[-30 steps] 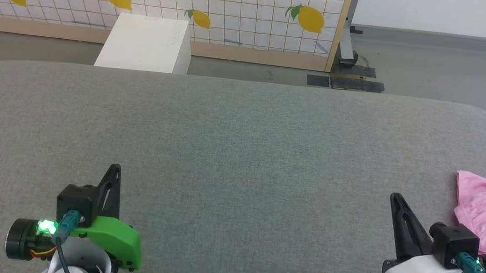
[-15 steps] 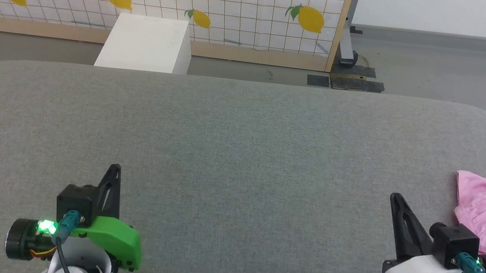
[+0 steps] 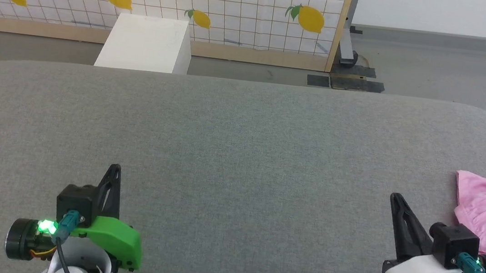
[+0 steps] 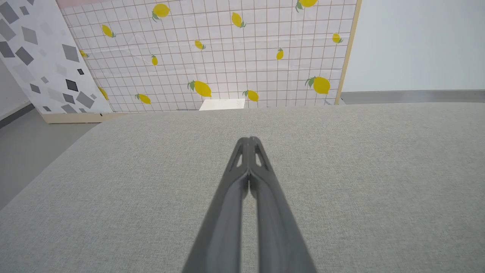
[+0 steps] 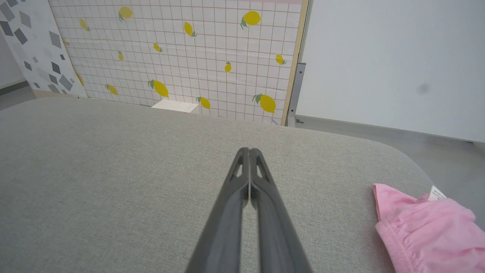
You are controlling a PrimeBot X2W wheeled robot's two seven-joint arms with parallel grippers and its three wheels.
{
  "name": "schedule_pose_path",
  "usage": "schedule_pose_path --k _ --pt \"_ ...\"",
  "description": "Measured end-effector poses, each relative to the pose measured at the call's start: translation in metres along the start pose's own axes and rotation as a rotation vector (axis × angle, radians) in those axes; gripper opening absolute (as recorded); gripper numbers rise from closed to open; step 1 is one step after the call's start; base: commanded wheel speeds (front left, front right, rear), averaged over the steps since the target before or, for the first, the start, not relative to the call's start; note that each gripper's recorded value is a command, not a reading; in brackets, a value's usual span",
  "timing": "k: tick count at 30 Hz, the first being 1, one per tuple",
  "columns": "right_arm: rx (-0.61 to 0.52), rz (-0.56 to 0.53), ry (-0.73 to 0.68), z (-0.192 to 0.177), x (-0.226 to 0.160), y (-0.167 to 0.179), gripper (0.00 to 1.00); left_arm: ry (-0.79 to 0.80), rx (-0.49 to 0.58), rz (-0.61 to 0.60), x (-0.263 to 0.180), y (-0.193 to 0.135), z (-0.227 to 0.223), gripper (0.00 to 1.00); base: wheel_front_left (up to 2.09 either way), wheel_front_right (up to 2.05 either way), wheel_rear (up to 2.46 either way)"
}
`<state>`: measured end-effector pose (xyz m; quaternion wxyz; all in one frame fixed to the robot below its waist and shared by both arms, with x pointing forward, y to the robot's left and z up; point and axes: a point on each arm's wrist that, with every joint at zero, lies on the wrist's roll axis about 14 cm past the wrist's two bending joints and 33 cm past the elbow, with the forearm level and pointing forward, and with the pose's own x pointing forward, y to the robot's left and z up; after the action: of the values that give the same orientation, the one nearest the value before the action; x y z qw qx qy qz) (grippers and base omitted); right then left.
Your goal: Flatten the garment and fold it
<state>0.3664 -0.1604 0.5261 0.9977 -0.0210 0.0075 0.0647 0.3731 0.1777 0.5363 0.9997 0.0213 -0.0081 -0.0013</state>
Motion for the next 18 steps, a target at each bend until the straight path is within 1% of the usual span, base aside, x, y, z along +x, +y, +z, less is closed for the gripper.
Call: schedule_pose_path --k 18 --pt "0.000 0.000 0.000 0.0000 0.0000 -0.0001 0.00 0.000 0.000 0.000 0.0000 0.0000 0.0000 0.00 0.00 0.00 0.00"
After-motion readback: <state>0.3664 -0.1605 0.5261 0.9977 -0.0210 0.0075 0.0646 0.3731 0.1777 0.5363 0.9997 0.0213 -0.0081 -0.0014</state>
